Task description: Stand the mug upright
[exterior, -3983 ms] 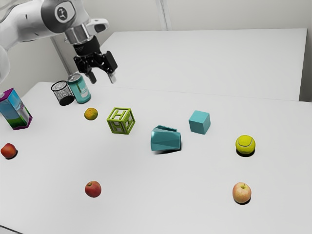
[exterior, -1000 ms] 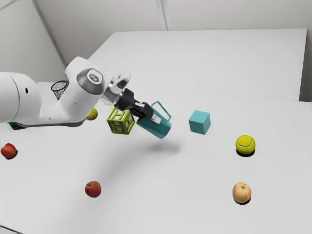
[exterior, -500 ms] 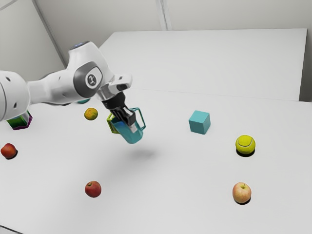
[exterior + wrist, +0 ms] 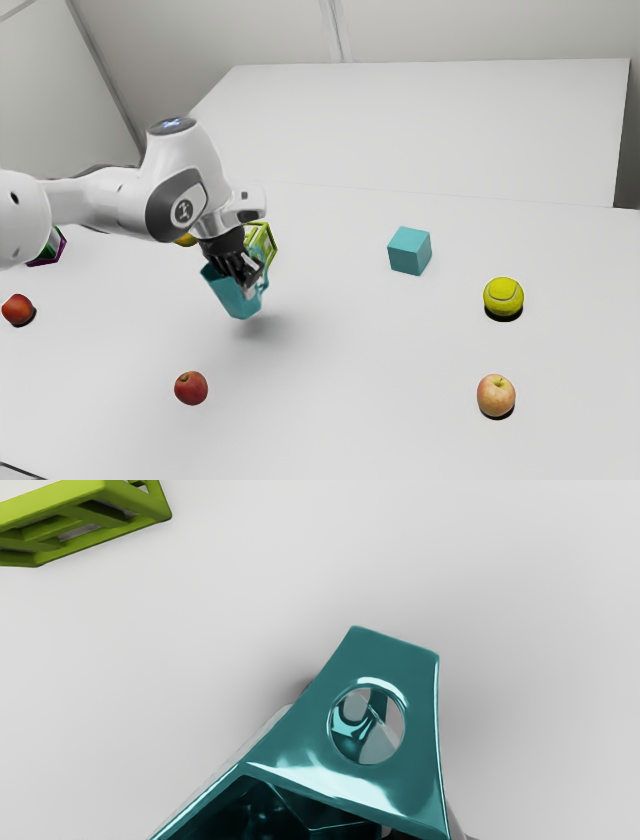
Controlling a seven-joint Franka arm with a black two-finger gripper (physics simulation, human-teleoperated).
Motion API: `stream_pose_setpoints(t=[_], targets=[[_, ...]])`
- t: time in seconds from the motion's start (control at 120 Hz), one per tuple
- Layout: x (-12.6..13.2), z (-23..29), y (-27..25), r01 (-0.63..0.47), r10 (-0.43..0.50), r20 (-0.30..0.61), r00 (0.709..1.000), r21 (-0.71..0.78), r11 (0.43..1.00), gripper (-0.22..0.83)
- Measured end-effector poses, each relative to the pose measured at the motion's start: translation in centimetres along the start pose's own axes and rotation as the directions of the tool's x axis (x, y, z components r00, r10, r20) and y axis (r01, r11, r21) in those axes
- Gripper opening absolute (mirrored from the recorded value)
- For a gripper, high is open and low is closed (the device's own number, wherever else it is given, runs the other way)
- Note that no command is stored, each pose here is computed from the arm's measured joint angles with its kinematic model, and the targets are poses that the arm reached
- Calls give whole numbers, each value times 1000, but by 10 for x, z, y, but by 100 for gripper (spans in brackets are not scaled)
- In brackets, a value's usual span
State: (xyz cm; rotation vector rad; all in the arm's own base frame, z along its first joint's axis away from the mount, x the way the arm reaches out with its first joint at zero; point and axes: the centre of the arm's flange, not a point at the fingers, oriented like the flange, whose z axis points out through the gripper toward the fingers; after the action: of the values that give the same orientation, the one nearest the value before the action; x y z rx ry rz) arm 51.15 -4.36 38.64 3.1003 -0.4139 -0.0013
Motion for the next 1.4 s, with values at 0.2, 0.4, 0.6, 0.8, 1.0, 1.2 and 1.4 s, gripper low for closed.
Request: stream_pose_setpoints(t=[0.2, 0.4, 0.6, 0.8, 1.0, 1.2, 1.4], targets=[[-3, 14, 2, 32, -30, -63, 998, 41, 999, -16], [-8, 20, 6, 69, -64, -106, 992, 48, 996, -16], [-13, 29, 9, 105, -100, -109, 989, 45, 993, -16], [-17, 38, 8, 139, -134, -98, 986, 41, 989, -16], [-16, 46, 8, 161, -158, -84, 984, 38, 986, -16], [-16, 57, 7, 178, -176, -65, 982, 37, 983, -16], [-15, 54, 9, 192, -189, -70, 979, 32, 981, -5]])
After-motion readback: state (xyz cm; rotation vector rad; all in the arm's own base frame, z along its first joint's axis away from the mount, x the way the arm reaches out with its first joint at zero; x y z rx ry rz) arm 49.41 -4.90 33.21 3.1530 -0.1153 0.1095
